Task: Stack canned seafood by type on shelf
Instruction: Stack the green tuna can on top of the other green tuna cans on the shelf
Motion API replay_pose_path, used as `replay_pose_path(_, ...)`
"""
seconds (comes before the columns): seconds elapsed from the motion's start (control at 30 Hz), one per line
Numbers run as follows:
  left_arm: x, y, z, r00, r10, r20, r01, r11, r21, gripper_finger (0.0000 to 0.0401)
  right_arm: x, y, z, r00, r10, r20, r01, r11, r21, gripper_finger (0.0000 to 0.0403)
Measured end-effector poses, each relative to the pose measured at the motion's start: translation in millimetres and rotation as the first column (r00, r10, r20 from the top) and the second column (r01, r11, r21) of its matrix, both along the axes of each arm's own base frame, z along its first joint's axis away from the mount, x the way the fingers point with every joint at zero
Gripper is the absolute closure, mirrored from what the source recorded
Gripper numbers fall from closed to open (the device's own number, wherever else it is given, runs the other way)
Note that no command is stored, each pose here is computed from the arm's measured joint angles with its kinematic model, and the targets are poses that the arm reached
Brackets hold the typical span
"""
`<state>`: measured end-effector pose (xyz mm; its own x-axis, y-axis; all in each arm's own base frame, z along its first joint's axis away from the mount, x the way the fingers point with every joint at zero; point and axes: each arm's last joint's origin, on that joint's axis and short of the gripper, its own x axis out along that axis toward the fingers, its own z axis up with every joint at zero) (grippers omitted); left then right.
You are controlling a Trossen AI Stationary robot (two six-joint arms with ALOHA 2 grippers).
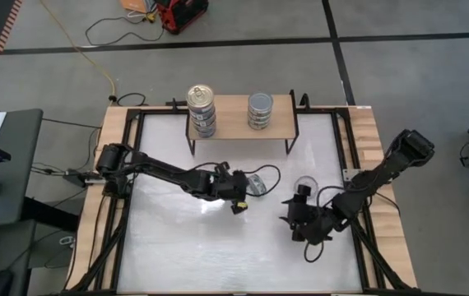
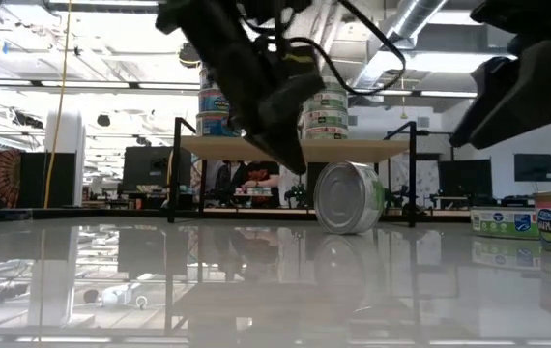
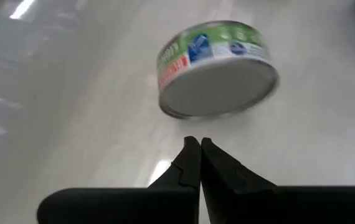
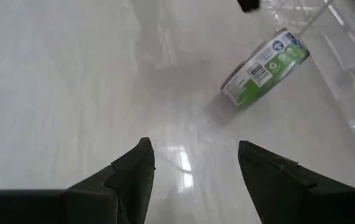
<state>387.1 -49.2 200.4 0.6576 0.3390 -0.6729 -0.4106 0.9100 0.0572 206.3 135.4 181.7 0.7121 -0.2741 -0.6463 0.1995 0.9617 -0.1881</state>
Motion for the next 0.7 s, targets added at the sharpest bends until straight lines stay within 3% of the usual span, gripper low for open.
replay_pose_path(0.13,-23,0,6,0.990,-0.012,0.141,0.018,0.999,-0.041,0.0401,5,-12,-6,0.997,-0.069,0.037,0.069,0.998,-0.012,0.0143)
replay_pose_path(0.3,-56,-10,23,0.960,-0.051,0.276,0.040,0.998,0.045,0.0401,22,-27,0,0.985,-0.124,0.117,0.125,0.992,0.003,0.0143)
replay_pose_path(0.53,-85,-16,39,0.946,-0.059,0.320,0.004,0.985,0.173,0.0389,40,-48,6,0.978,-0.138,0.158,0.130,0.990,0.061,0.0140)
replay_pose_path(0.7,-89,-16,44,0.947,-0.108,0.302,0.032,0.969,0.245,0.0327,48,-70,6,0.961,-0.235,0.147,0.209,0.963,0.170,0.0122)
